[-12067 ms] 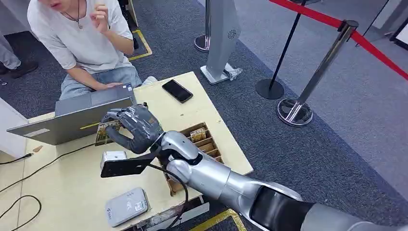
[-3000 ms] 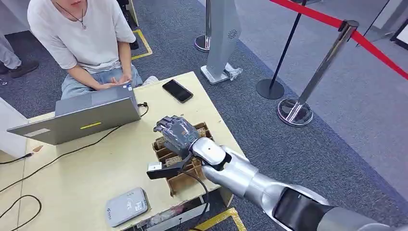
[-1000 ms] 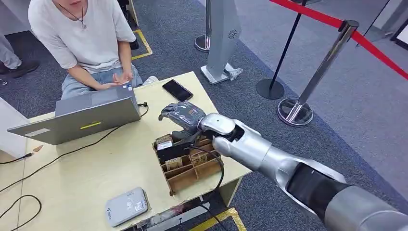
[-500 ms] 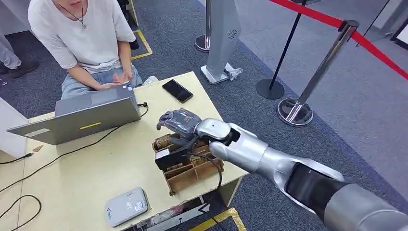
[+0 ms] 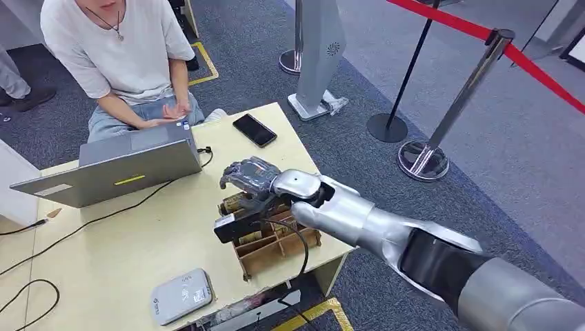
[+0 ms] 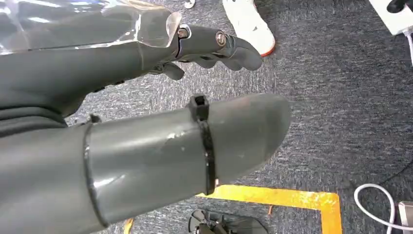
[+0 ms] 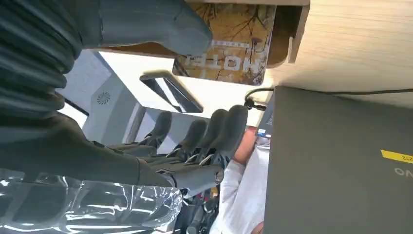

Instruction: Pass the card to the sensor for recognition and then transmit it.

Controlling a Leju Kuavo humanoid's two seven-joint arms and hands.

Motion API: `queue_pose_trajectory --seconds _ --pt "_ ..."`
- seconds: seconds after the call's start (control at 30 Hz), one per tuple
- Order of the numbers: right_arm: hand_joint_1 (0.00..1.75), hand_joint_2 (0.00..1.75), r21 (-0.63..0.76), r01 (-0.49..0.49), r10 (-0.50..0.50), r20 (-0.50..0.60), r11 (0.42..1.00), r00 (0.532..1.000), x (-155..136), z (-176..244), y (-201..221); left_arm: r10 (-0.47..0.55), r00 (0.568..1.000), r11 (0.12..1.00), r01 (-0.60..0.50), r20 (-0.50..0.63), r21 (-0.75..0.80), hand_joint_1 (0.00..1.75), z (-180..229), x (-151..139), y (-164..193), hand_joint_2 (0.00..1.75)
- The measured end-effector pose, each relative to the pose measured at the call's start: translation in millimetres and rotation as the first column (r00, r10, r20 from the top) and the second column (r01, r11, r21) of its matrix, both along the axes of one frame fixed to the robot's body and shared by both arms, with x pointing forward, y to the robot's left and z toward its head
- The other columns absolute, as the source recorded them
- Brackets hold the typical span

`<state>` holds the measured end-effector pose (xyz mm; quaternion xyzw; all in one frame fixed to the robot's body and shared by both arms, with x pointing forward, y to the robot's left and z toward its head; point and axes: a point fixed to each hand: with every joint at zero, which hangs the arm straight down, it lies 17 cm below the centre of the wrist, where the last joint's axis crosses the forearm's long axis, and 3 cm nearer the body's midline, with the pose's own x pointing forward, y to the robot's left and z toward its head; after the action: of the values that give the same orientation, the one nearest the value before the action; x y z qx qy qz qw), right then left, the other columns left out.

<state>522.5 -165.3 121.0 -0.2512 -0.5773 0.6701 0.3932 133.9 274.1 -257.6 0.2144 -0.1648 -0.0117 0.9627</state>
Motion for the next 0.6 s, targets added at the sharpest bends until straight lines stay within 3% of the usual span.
queue_pose_trajectory --seconds 0.03,0.07,0.13,0.5,0.6 --pt "0.96 1.75 -0.002 0.000 0.000 0.001 1.000 1.000 0.9 0.7 0.1 0.001 1.000 1.000 -0.001 0.000 0.000 0.00 0.0 0.0 0.0 0.00" --pt "1.31 1.75 -0.004 -0.001 0.001 0.001 1.000 1.000 1.8 0.9 0.4 0.002 1.000 1.000 -0.002 0.000 0.000 0.00 0.0 0.0 0.1 0.00" --pt "1.38 1.75 -0.008 -0.004 0.004 0.001 1.000 1.000 2.9 1.3 1.3 0.003 1.000 1.000 -0.003 0.000 0.001 0.00 0.1 -0.1 0.3 0.00" --pt "1.33 1.75 -0.009 -0.013 0.013 -0.009 1.000 1.000 6.9 1.9 8.4 0.018 1.000 1.000 -0.018 -0.004 -0.002 0.00 -0.2 -1.0 0.8 0.00" --pt "1.48 1.75 -0.010 -0.016 0.016 -0.010 1.000 1.000 7.7 2.4 9.6 0.019 1.000 1.000 -0.019 -0.004 -0.002 0.00 -0.2 -1.1 0.8 0.00"
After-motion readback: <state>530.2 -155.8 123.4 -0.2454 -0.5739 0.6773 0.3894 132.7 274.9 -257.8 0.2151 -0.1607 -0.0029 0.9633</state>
